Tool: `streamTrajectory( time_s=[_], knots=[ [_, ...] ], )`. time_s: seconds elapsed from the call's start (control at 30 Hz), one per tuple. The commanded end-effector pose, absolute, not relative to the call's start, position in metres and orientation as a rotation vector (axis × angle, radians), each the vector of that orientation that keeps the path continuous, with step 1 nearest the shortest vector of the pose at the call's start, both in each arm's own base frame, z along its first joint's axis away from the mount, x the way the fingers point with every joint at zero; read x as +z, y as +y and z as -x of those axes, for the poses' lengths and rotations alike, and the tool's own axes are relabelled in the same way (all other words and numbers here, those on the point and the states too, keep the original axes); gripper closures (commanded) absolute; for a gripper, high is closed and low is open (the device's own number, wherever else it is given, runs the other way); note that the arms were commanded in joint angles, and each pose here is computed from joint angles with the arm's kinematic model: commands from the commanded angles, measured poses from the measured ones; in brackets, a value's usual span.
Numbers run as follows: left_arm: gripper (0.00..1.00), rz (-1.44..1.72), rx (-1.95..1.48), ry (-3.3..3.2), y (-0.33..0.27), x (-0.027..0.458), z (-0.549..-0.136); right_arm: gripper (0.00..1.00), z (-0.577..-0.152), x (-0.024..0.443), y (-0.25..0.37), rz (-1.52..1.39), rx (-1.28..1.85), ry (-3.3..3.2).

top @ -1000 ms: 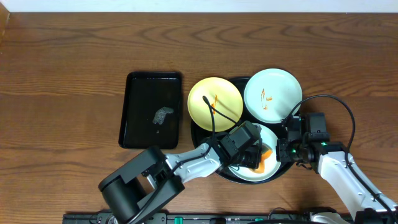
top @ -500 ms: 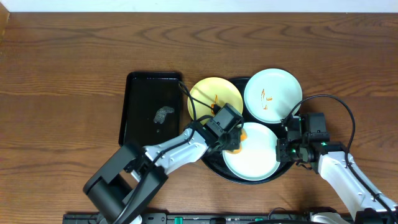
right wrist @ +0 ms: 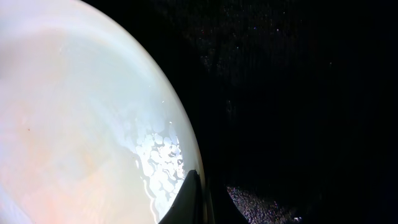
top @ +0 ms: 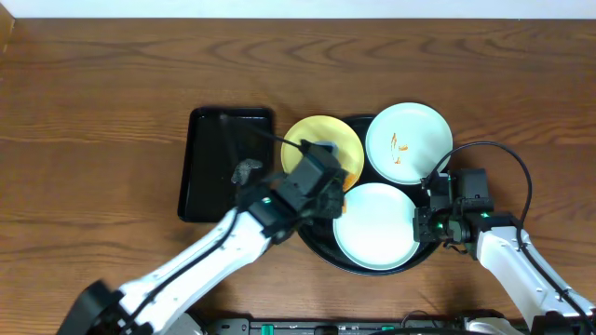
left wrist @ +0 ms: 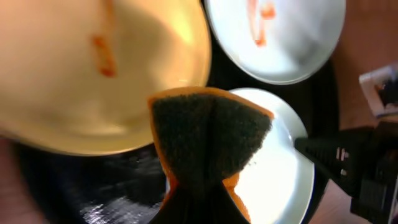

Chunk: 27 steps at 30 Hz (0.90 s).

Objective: Clean dirty plates on tray and stack at the side
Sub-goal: 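Scrub the front blue plate with the sponge in the left gripper, then lift the front blue plate with the right gripper and place it right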

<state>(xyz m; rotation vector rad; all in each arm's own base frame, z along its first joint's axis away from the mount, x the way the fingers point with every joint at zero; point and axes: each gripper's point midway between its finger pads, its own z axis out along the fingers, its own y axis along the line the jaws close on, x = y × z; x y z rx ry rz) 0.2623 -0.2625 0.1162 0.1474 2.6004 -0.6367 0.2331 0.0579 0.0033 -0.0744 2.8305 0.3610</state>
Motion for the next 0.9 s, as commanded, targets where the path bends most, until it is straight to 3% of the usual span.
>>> streamTrajectory(
  time_s=[0.0, 0.23, 0.43, 0.87],
  knots=[
    [0.93, -0.076, -0.474, 2.586, -0.228, 0.118, -0.274, 0.99, -0.229, 0.002, 0.063, 0.089, 0.401, 2.837],
    [0.93, 0.136, -0.232, 2.630, -0.159, 0.106, -0.289, 0.99, -0.237, 0.015, 0.086, 0.131, 0.586, 2.763],
    [0.93, 0.327, -0.183, 2.607, -0.115, 0.105, -0.309, 0.99, -0.258, 0.055, 0.089, 0.163, 0.587, 2.639],
    [0.92, 0.450, -0.146, 2.591, -0.085, 0.103, -0.318, 0.99, -0.283, 0.108, 0.037, 0.142, -0.014, 2.419]
  ],
)
